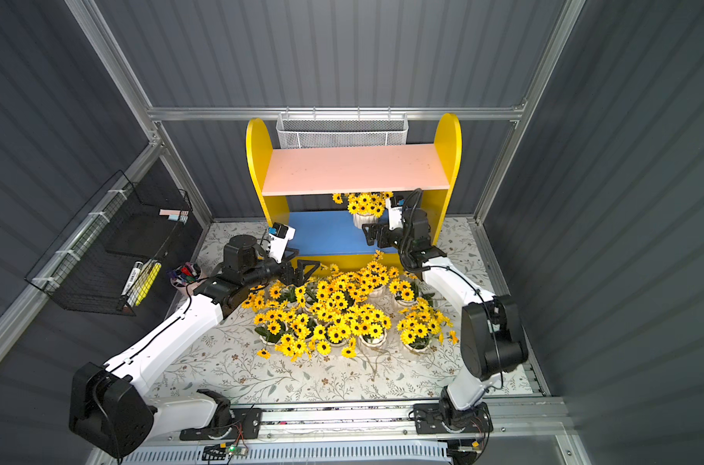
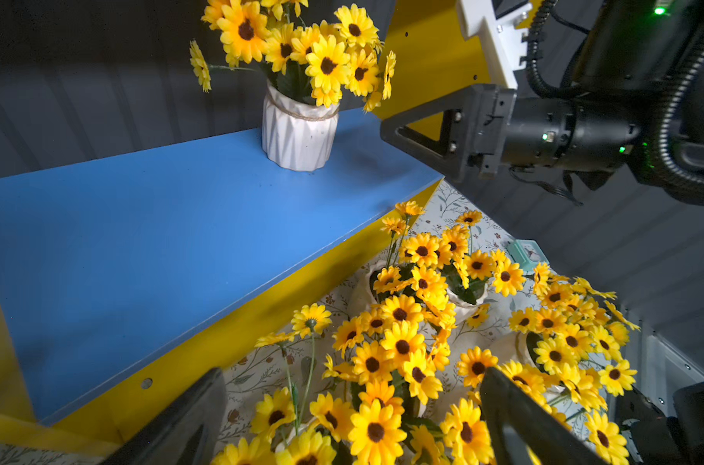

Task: Take the sunflower pots off the shelves
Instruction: Pick up the sunflower pot from the shelf.

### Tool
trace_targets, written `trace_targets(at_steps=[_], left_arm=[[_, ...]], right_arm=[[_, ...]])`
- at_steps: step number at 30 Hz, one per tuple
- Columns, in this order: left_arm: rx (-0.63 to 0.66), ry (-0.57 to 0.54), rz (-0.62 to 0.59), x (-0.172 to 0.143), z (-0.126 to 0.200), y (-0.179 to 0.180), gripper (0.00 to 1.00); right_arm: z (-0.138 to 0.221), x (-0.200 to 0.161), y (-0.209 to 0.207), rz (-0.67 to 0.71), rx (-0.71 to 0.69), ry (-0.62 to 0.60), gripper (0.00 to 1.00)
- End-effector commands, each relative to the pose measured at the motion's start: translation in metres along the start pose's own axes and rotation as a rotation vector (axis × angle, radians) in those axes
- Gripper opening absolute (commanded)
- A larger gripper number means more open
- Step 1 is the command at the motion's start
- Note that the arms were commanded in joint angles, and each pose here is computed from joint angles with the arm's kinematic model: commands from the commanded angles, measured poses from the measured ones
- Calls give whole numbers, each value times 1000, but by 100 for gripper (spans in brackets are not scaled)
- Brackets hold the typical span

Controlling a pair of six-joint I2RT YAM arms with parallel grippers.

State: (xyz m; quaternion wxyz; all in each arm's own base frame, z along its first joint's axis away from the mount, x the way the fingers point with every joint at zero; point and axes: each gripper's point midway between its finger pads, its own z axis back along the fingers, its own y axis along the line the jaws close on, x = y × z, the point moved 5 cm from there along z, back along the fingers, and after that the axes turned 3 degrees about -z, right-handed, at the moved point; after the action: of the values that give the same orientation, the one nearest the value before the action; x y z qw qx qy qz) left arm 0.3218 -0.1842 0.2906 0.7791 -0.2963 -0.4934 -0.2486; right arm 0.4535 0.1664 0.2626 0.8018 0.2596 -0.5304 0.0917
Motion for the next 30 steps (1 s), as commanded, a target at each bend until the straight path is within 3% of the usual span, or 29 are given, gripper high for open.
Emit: trace_targets(at_steps=[1,10,30], left_arm=[[3,4,-45,-3,7,-5,99],[34,12,-119,-6,23,-8,99],[27,12,-107,-6,22,-8,99]], right_arm=[[-23,14,-8,61,-40,-53,99],[-61,26,-13,125,-37,-74,99],[-109,14,-4,208,-50,-15,99]])
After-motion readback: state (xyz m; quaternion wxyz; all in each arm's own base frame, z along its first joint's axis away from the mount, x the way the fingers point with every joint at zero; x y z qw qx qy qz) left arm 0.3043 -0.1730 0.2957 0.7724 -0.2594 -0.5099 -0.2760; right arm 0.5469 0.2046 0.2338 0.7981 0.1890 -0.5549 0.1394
